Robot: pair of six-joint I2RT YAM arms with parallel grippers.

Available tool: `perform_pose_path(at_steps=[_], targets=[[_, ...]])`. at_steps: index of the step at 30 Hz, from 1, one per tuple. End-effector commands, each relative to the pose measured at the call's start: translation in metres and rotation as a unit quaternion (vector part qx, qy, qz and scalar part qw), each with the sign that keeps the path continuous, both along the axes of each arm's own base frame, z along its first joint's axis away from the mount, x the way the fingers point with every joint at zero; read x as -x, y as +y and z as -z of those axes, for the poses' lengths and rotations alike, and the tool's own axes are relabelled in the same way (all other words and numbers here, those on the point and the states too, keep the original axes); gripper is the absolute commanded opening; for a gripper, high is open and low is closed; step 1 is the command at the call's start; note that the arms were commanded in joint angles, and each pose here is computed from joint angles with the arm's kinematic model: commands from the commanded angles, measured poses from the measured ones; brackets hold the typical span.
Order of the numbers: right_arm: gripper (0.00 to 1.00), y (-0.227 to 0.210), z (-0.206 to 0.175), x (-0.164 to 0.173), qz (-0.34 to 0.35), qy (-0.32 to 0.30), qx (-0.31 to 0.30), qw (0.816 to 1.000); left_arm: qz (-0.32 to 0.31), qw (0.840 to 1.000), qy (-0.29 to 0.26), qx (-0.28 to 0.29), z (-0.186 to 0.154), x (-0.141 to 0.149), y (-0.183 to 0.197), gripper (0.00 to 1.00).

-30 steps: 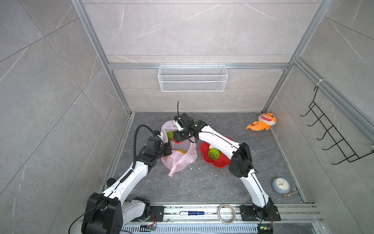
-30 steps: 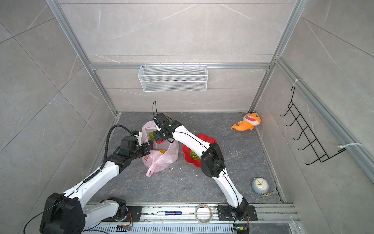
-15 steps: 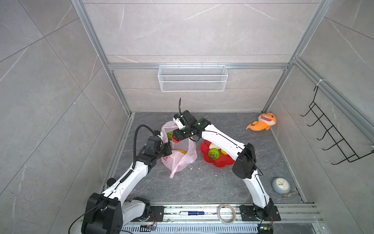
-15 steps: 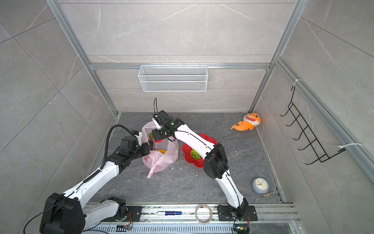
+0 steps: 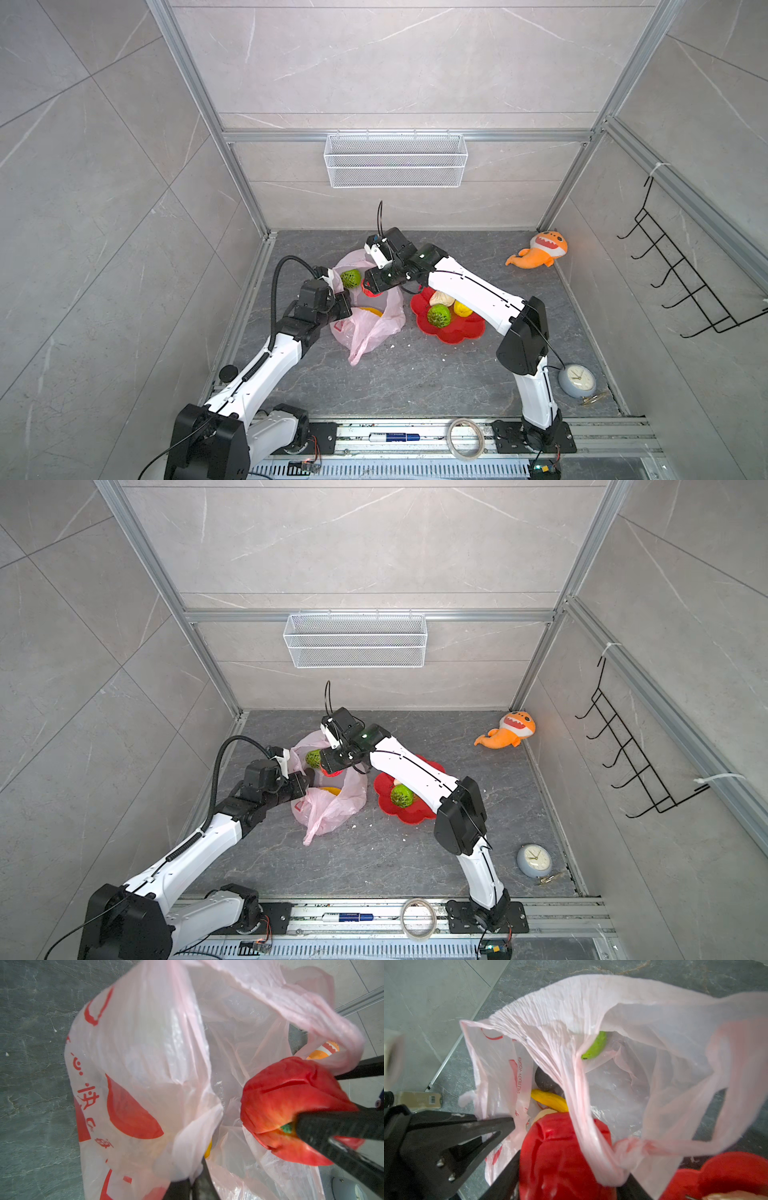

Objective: Take fruits out of the plastic bag
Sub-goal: Place the fruit in the plastic bag.

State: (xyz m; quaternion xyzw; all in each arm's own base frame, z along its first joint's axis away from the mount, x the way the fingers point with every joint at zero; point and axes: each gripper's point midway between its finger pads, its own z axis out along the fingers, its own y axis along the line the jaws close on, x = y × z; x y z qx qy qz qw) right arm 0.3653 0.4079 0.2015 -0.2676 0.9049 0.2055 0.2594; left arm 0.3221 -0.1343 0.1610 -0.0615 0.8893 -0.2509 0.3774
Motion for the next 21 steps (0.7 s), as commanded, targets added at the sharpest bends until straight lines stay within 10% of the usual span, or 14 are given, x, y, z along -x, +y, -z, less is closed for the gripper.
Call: perform_pose_path(at_steps=[1,21], targets=[[0.43,-0.019,-0.022,0.0,0.015,-0.024,-0.004,1.0,-0.009,1.0,-0.029,0.008,-0.02,-0.005,0.001,0.0],[0.43,-0.027,-0.018,0.011,0.017,-0.003,-0.052,0.999,-0.011,0.999,-0.029,0.013,-0.021,-0.006,0.0,0.0]])
